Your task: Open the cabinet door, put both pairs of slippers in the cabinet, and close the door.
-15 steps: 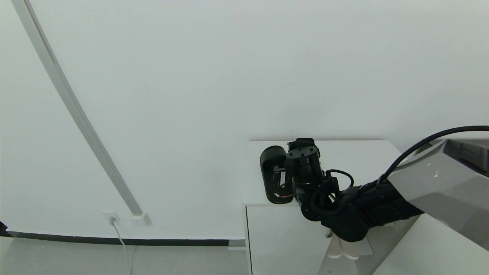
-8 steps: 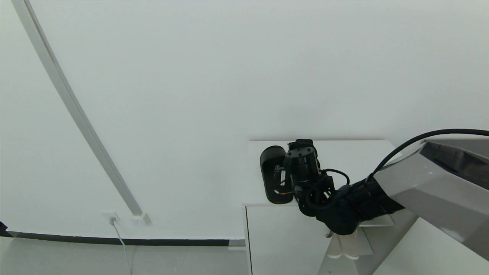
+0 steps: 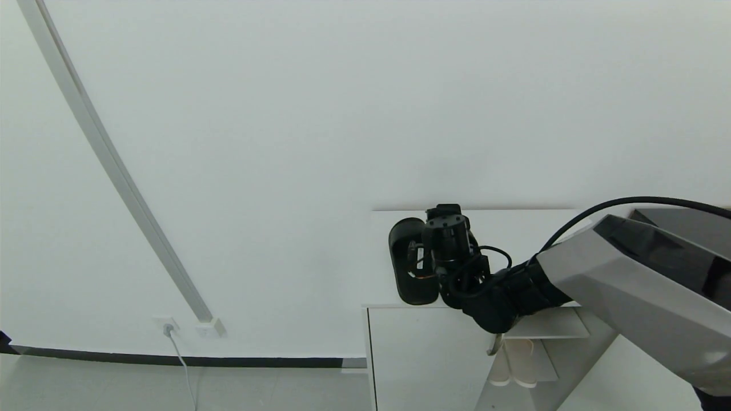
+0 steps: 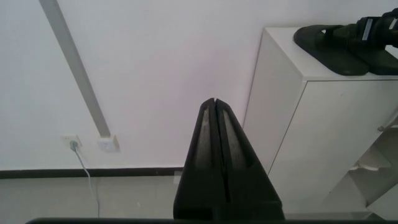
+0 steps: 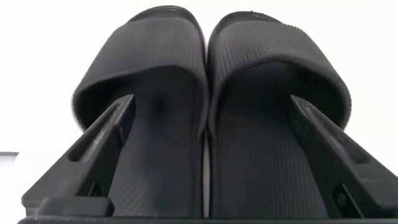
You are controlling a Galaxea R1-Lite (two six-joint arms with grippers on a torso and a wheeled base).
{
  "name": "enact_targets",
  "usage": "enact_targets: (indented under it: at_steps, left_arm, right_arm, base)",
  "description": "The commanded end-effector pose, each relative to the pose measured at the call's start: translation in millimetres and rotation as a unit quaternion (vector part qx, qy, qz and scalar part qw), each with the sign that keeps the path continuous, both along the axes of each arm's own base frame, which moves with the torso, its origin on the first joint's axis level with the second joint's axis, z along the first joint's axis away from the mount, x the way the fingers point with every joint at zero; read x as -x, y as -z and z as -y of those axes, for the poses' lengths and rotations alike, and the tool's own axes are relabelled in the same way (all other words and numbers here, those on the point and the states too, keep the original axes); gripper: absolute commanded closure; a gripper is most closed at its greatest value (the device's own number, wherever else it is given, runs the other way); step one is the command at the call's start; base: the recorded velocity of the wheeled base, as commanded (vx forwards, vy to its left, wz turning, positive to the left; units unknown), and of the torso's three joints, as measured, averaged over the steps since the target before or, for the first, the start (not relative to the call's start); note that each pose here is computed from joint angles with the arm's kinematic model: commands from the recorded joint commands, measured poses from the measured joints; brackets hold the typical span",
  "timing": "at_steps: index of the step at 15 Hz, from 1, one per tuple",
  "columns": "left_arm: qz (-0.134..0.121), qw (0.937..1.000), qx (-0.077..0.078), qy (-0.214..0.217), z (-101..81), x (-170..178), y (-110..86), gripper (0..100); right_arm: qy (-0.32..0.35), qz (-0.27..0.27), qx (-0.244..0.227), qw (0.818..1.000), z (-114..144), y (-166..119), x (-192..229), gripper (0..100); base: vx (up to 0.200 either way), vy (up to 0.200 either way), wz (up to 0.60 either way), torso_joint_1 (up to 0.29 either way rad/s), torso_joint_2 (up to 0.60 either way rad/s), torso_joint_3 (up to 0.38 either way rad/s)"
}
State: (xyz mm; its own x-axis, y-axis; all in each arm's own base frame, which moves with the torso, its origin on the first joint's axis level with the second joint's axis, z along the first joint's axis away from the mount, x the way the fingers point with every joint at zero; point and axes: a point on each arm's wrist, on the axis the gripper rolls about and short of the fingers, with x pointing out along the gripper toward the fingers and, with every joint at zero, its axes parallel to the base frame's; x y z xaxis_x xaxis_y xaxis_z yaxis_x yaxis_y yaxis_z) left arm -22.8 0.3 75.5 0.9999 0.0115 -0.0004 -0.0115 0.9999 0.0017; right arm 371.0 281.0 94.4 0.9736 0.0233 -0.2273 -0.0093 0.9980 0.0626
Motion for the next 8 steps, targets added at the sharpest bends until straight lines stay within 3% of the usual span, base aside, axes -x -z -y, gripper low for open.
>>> enact_targets:
  at_steps: [1,8]
  left_arm:
    - [-0.001,1.0,0.0,0.0,0.0,0,0.0,100]
    - [-0.001,1.0,0.0,0.0,0.0,0,0.0,100]
  right_arm:
    - [-0.002,-0.006,0.006,1.0,-4,15,-11,0]
    - [0.005,0.005,0.003,1.0,2,20,-35,0]
  base:
    - [0.0,0.0,0.0,0.0,0.0,0.0]
    - [0.0,0.0,0.0,0.0,0.0,0.0]
